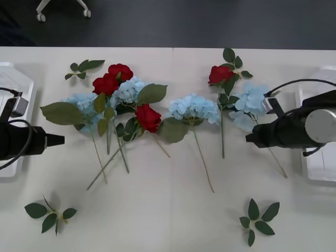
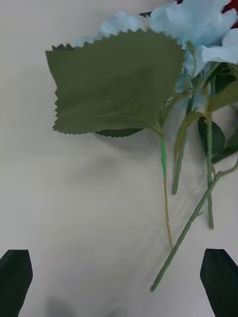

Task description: Put the red flowers into the right box and the blue flowers into the left box

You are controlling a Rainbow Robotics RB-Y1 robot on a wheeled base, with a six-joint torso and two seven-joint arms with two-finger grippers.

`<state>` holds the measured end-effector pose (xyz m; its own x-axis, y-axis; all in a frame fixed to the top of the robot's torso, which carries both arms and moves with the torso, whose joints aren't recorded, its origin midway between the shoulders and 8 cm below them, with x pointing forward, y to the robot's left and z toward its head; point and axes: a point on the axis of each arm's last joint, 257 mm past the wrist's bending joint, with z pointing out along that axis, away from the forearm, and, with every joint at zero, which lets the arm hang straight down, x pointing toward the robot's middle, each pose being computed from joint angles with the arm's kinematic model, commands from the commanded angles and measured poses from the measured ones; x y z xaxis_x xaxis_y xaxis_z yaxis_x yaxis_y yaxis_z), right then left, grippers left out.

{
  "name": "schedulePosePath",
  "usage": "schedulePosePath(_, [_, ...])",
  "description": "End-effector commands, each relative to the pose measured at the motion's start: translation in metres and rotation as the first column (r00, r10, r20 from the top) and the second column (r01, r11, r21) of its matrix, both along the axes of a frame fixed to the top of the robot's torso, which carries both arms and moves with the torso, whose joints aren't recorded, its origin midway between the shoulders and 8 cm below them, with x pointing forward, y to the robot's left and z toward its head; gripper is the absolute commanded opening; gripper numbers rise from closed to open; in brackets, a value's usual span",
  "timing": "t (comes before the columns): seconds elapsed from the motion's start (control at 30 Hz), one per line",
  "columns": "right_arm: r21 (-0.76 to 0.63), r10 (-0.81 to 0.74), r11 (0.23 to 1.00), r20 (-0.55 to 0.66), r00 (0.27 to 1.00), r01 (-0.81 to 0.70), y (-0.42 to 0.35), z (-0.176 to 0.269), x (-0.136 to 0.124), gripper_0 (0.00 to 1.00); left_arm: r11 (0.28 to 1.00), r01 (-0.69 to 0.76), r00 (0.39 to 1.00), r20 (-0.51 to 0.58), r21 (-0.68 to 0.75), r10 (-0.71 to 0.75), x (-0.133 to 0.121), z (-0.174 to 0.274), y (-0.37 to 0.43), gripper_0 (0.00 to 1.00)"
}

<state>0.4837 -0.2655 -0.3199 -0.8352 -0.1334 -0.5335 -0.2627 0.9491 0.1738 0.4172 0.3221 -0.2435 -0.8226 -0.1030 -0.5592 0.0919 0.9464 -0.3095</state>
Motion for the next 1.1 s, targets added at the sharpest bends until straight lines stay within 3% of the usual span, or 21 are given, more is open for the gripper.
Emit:
schedulePosePath(0.03, [-0.011, -0.054, 0.998, 0.013, 0.998, 0.054, -0.003, -0.005, 0.013, 0.59, 0.999, -0.039, 0.999, 0.016, -0.006, 0.039, 0.006, -0.001, -0.020, 1.00])
schedulePosePath(0.4, [-0.027, -0.090, 0.995, 0.029, 0.995, 0.091, -0.003, -0.009, 0.019, 0.59, 0.991, -0.126, 0.991, 0.036, -0.051, 0.128, 0.025, -0.019, -0.058, 1.00])
schedulePosePath(0.77, [0.013, -0.144, 0.990, 0.092, 0.985, 0.144, -0.018, 0.019, 0.028, 0.59, 0.986, -0.167, 0.985, 0.047, 0.026, 0.165, 0.036, -0.038, -0.077, 1.00])
schedulePosePath(1.1, [0.009, -0.169, 0.986, 0.084, 0.982, 0.168, -0.035, 0.031, 0.016, 0.59, 0.977, -0.210, 0.976, 0.063, 0.028, 0.208, 0.055, -0.053, -0.071, 1.00])
